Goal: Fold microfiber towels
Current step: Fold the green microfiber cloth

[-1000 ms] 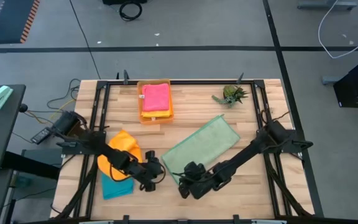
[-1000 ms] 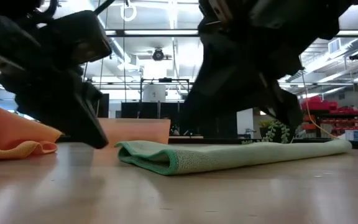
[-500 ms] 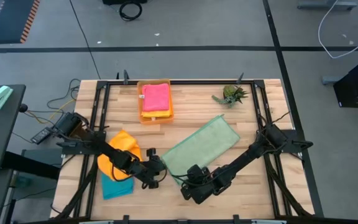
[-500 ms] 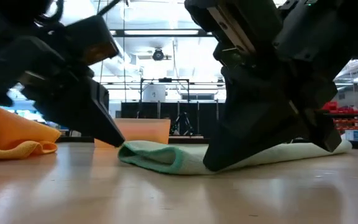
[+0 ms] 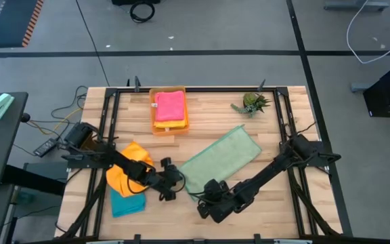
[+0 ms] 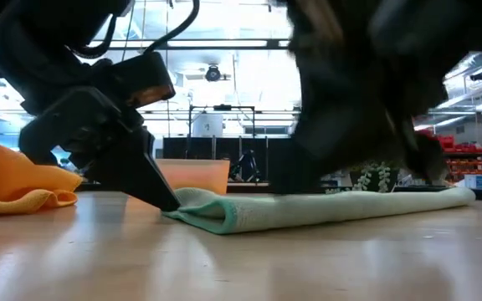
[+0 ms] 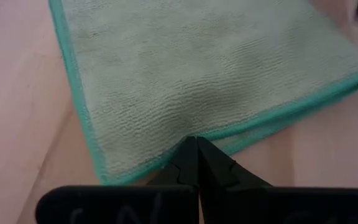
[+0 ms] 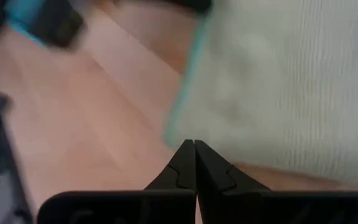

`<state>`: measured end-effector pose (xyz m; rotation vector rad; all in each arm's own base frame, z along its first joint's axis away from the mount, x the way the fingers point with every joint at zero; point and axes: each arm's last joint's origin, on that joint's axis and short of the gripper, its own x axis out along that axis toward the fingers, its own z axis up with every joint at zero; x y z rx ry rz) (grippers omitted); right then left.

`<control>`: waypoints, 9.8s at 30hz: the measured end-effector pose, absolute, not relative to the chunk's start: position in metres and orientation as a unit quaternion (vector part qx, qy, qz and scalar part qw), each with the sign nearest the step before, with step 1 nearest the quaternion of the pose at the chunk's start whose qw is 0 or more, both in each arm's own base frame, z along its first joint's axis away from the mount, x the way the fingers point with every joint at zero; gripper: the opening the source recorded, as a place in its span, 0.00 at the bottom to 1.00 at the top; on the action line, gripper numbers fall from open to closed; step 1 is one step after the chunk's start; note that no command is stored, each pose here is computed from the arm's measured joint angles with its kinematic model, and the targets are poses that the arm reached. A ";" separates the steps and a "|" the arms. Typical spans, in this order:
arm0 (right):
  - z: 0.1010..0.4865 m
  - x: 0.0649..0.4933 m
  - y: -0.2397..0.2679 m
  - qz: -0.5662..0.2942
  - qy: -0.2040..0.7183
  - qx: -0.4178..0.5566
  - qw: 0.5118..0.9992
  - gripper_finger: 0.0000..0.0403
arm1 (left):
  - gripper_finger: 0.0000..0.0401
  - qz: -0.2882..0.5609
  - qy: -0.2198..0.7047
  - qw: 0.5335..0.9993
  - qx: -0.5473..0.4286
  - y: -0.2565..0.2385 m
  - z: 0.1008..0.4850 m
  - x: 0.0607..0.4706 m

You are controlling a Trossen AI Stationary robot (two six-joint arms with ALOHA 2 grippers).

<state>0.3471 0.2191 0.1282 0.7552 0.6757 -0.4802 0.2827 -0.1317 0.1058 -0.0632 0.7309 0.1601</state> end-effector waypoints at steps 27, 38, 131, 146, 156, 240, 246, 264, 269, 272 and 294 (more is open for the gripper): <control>0.106 0.356 0.214 -0.221 0.352 0.386 0.823 0.00 | 0.01 0.147 0.368 0.914 -0.085 -0.129 0.102 0.276; 0.106 0.349 0.223 -0.225 0.357 0.401 0.813 0.00 | 0.01 0.198 0.346 0.899 -0.183 -0.130 0.107 0.270; 0.140 0.246 0.162 -0.182 0.347 0.418 0.820 0.00 | 0.02 0.062 0.381 0.893 -0.233 -0.183 0.135 0.345; 0.119 0.253 0.185 -0.174 0.346 0.434 0.814 0.00 | 0.02 0.022 0.416 0.876 -0.243 -0.187 0.119 0.346; 0.089 0.258 0.182 -0.227 0.353 0.434 0.798 0.00 | 0.03 -0.026 0.429 0.876 -0.217 -0.193 0.119 0.344; 0.121 0.244 0.141 -0.273 0.440 0.361 0.776 0.00 | 0.01 0.023 0.318 0.902 -0.291 -0.169 0.104 0.379; 0.121 0.244 0.141 -0.273 0.442 0.360 0.775 0.00 | 0.01 0.024 0.317 0.899 -0.302 -0.173 0.102 0.380; 0.121 0.243 0.141 -0.278 0.444 0.360 0.772 0.00 | 0.01 0.013 0.321 0.899 -0.298 -0.196 0.101 0.403; 0.121 0.243 0.140 -0.279 0.446 0.358 0.771 0.00 | 0.01 -0.018 0.356 0.879 -0.316 -0.200 0.105 0.398; 0.121 0.243 0.140 -0.279 0.446 0.357 0.772 0.00 | 0.02 -0.032 0.389 0.859 -0.333 -0.201 0.108 0.394; 0.123 0.243 0.141 -0.271 0.449 0.347 0.778 0.00 | 0.04 -0.190 0.332 0.924 0.003 -0.178 0.163 0.393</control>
